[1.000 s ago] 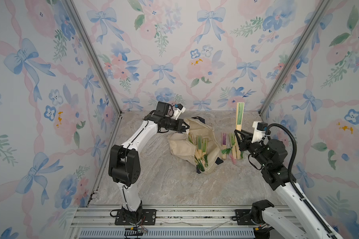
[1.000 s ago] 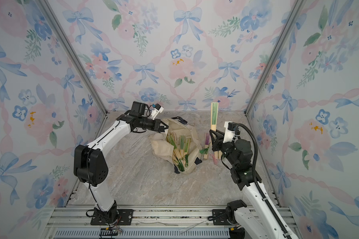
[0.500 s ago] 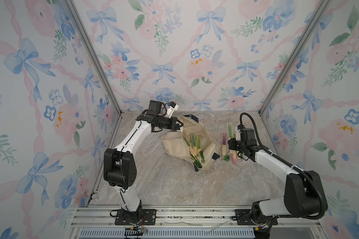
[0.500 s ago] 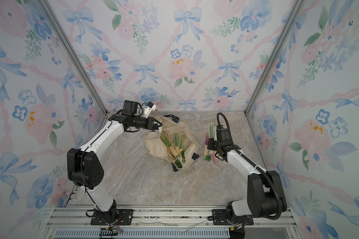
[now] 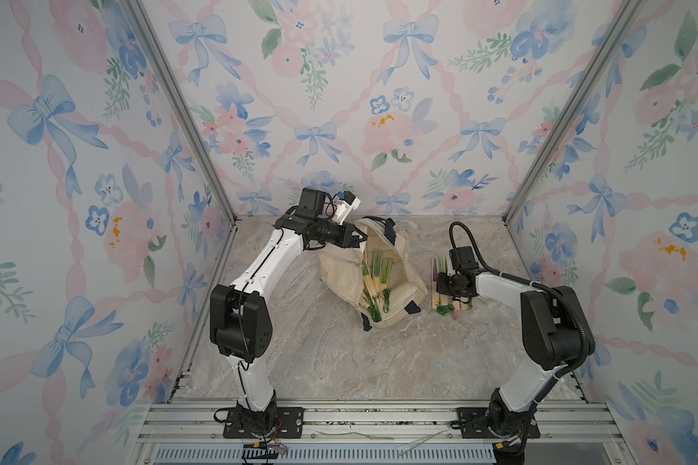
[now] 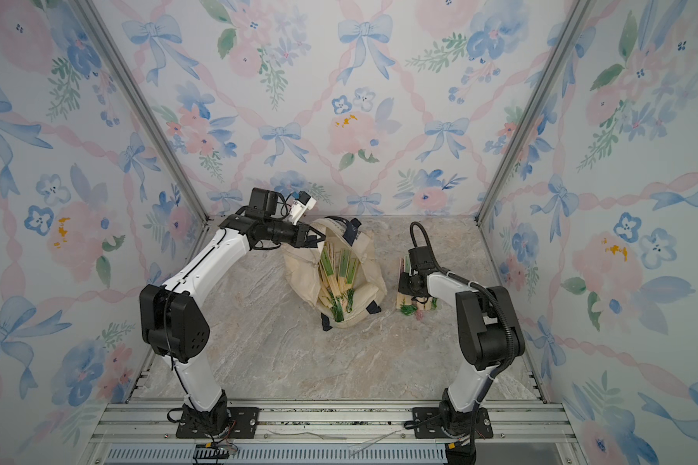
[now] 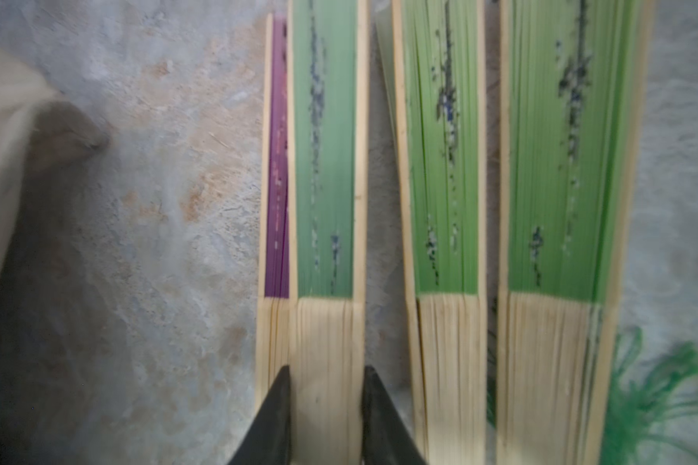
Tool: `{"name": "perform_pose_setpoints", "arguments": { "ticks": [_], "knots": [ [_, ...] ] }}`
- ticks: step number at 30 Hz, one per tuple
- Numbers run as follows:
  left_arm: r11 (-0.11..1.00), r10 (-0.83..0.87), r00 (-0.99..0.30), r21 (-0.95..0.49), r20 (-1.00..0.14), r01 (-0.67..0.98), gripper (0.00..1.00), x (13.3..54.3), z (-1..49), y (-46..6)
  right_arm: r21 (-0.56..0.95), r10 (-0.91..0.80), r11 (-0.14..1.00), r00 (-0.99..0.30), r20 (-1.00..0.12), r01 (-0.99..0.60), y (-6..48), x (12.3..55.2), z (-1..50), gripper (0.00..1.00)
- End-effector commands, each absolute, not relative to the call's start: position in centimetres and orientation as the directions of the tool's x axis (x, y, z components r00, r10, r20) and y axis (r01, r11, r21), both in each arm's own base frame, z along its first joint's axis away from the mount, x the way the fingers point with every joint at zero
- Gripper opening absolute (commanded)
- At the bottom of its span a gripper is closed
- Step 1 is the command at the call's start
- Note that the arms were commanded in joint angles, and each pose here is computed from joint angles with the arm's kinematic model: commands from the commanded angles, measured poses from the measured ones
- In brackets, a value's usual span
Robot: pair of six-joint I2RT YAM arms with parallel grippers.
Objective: Take out the folding fans from the tote bags
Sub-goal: Place the folding fan at the center of the board.
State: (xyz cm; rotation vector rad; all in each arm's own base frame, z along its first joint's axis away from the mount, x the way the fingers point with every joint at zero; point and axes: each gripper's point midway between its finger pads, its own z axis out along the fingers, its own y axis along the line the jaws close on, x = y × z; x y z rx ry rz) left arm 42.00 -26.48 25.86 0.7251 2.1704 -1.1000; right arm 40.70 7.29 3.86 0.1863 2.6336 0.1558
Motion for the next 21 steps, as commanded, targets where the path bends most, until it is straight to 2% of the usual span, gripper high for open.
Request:
{"name": "perform_pose_setpoints", "arguments": {
  "ticks": [1, 5, 7, 14, 21],
  "knots": [
    [0.513, 0.212, -0.661, -0.494, -0.719, 0.702, 0.0, 40.8, 25.7, -26.3, 0.128, 0.174, 0.983, -0.876, -0.45, 0.129, 6.6, 40.6, 4.2, 0.48],
    [0.548, 0.215, -0.675, -0.484, -0.706, 0.682, 0.0, 40.2, 24.9, -25.9, 0.143, 0.154, 0.985, -0.861, -0.485, 0.095, 6.8, 40.2, 6.2, 0.61],
    [0.553, 0.213, -0.67, -0.478, -0.711, 0.683, 0.0, 40.1, 25.2, -25.8, 0.159, 0.138, 0.985, -0.839, -0.527, 0.061, 7.1, 40.0, 8.1, 0.63],
    [0.54, 0.202, -0.67, -0.489, -0.715, 0.685, 0.0, 40.7, 25.9, -26.2, 0.245, 0.099, 0.963, -0.694, -0.713, -0.114, 8.7, 37.6, 15.9, 0.62],
    [0.528, 0.201, -0.684, -0.511, -0.701, 0.679, 0.0, 41.2, 25.4, -26.9, 0.357, 0.138, 0.839, -0.474, -0.87, -0.411, 13.4, 33.7, 24.1, 0.63]
  ]
}}
